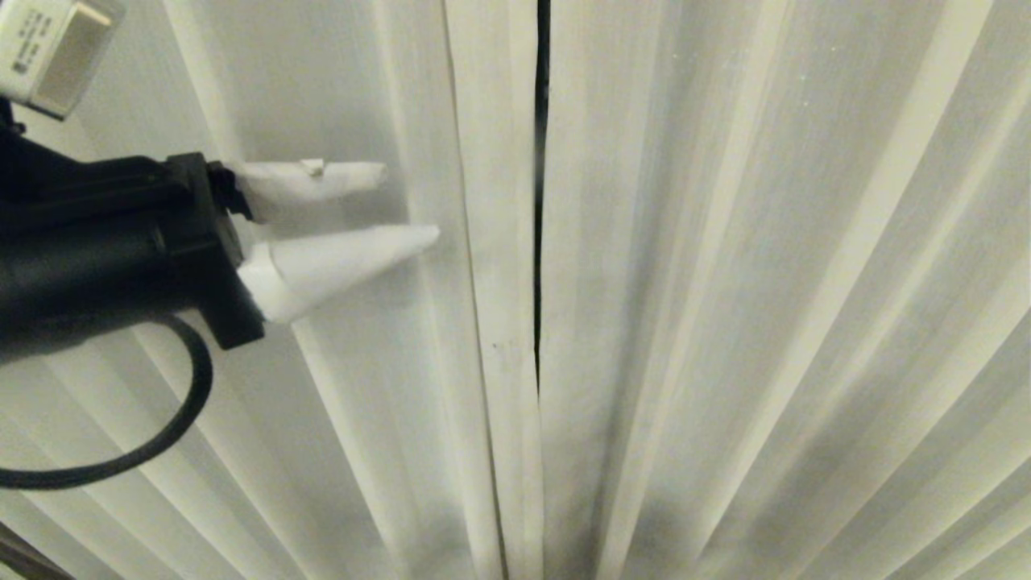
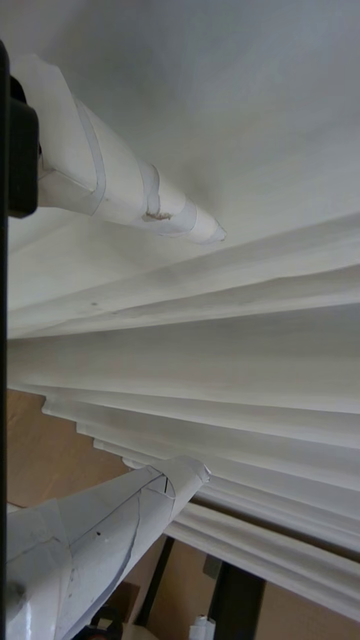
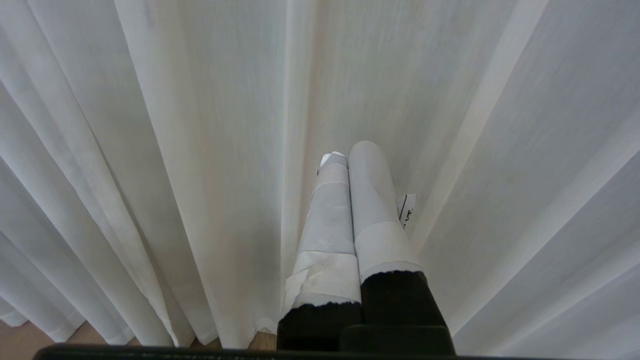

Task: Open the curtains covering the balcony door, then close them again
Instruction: Pull the inner curtains open on both sides

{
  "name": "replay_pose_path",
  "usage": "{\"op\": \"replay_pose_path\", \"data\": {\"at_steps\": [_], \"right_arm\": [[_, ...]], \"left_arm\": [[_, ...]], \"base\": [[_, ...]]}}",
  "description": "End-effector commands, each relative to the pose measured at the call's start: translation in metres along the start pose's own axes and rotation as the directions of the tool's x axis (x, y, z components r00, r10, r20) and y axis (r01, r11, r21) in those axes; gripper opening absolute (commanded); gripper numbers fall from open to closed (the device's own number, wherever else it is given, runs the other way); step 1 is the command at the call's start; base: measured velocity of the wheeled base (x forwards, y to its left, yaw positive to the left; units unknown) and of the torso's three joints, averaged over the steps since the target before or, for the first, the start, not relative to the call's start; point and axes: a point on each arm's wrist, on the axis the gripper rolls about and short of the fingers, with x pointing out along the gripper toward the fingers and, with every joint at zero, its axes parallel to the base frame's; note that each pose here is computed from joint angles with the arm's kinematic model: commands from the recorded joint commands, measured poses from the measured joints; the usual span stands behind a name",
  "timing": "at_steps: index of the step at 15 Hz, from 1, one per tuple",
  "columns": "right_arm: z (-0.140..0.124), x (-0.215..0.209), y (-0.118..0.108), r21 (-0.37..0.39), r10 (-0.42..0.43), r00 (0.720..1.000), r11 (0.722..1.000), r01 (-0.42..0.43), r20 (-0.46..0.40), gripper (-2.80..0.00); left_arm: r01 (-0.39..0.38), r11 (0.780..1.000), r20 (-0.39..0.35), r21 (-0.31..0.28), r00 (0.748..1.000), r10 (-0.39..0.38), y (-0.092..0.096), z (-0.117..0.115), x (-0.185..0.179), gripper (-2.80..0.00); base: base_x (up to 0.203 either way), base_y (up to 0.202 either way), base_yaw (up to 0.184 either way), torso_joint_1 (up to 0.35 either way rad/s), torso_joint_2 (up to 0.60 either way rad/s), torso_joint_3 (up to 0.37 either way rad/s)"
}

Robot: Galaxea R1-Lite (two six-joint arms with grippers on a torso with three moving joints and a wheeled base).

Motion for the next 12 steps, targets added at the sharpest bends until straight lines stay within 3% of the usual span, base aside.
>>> {"op": "replay_pose_path", "data": {"at_steps": [1, 12], "right_arm": [[0.0, 0.0, 0.0, -0.001, 0.001, 1.0, 1.0, -0.001, -0.002, -2.8], [0.0, 0.0, 0.0, -0.001, 0.001, 1.0, 1.0, -0.001, -0.002, -2.8]], "left_arm": [[0.012, 1.0, -0.012, -0.007, 1.0, -0.012, 0.007, 0.0, 0.017, 0.0], [-0.043, 0.999, 0.034, -0.005, 0.998, 0.043, 0.029, 0.023, 0.065, 0.0]], "base": [[0.0, 0.0, 0.0, 0.0, 0.0, 0.0], [0.0, 0.0, 0.0, 0.0, 0.0, 0.0]]}}
